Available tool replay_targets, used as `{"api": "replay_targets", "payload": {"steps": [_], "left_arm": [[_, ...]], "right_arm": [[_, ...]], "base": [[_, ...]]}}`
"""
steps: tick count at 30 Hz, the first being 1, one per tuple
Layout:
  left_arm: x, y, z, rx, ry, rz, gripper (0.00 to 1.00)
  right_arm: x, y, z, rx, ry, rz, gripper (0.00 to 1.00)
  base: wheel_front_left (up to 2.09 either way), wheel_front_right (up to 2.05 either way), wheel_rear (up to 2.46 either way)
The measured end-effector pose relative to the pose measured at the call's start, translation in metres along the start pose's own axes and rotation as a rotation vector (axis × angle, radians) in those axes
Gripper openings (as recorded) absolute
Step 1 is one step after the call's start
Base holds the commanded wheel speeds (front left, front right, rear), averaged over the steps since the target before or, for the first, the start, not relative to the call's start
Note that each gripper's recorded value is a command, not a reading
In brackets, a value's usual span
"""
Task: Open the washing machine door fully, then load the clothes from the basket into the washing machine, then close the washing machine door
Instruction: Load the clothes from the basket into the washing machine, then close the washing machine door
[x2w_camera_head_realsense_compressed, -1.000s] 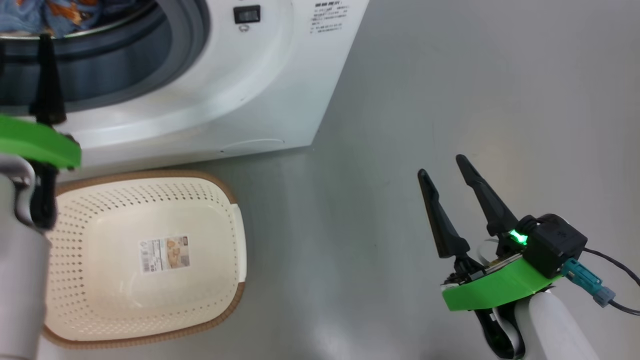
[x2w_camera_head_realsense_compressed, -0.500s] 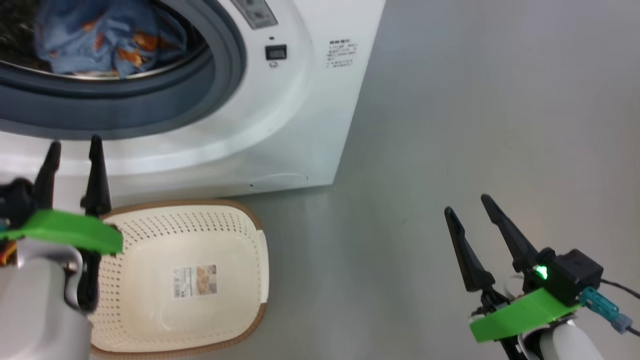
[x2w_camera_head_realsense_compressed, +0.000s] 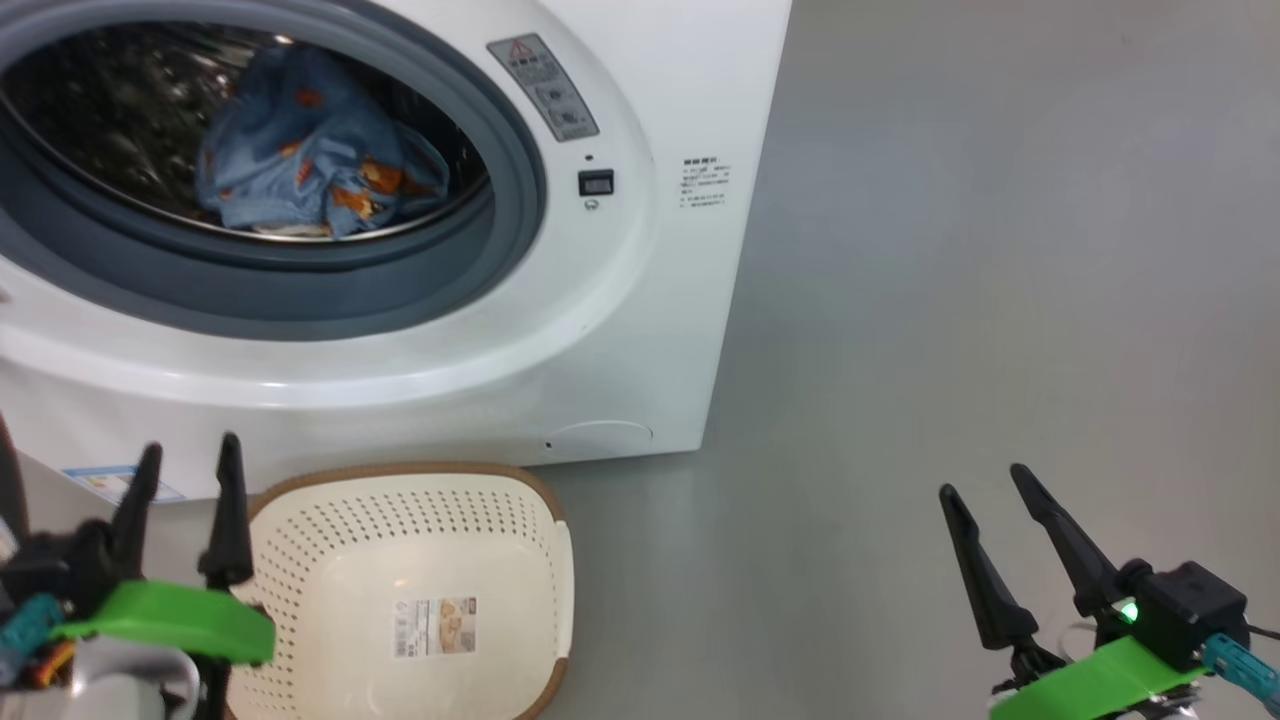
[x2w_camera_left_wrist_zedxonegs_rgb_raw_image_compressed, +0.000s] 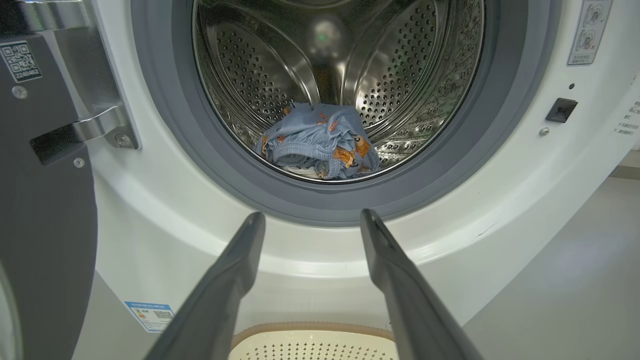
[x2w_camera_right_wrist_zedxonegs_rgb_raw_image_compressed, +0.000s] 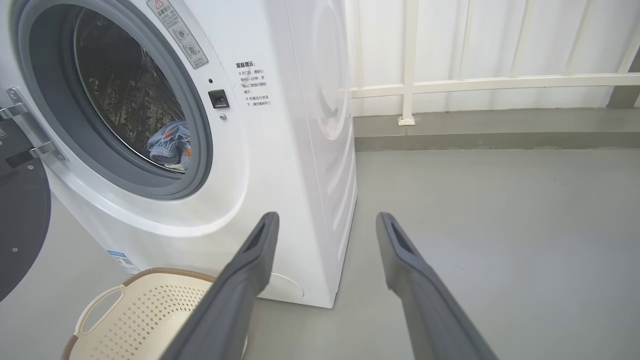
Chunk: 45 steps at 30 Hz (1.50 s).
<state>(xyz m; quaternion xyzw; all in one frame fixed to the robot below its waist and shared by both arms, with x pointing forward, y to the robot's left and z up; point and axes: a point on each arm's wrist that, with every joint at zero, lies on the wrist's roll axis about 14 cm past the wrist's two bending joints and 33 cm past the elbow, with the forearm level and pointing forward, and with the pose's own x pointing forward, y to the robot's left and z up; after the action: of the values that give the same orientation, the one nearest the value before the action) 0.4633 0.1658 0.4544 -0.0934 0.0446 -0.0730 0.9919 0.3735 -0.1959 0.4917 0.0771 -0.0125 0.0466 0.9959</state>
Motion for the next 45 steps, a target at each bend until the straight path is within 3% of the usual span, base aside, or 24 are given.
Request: {"api": "replay_targets", "payload": {"steps": [22, 45], "left_arm": [[-0.086, 0.019, 0.003, -0.006, -0.028, 0.085, 1.0], [-0.089, 0.019, 0.007, -0.008, -0.041, 0.085, 1.0]], "right_arm": [[-0.032, -0.013, 0.016, -0.002, -0.035, -0.03, 1.0], [-0.04, -0.013, 0.009, 0.011, -0.015, -0.043, 1.0]], "base": [[0.0, 0.0, 0.0], [-0.04, 0.04, 0.0]]}}
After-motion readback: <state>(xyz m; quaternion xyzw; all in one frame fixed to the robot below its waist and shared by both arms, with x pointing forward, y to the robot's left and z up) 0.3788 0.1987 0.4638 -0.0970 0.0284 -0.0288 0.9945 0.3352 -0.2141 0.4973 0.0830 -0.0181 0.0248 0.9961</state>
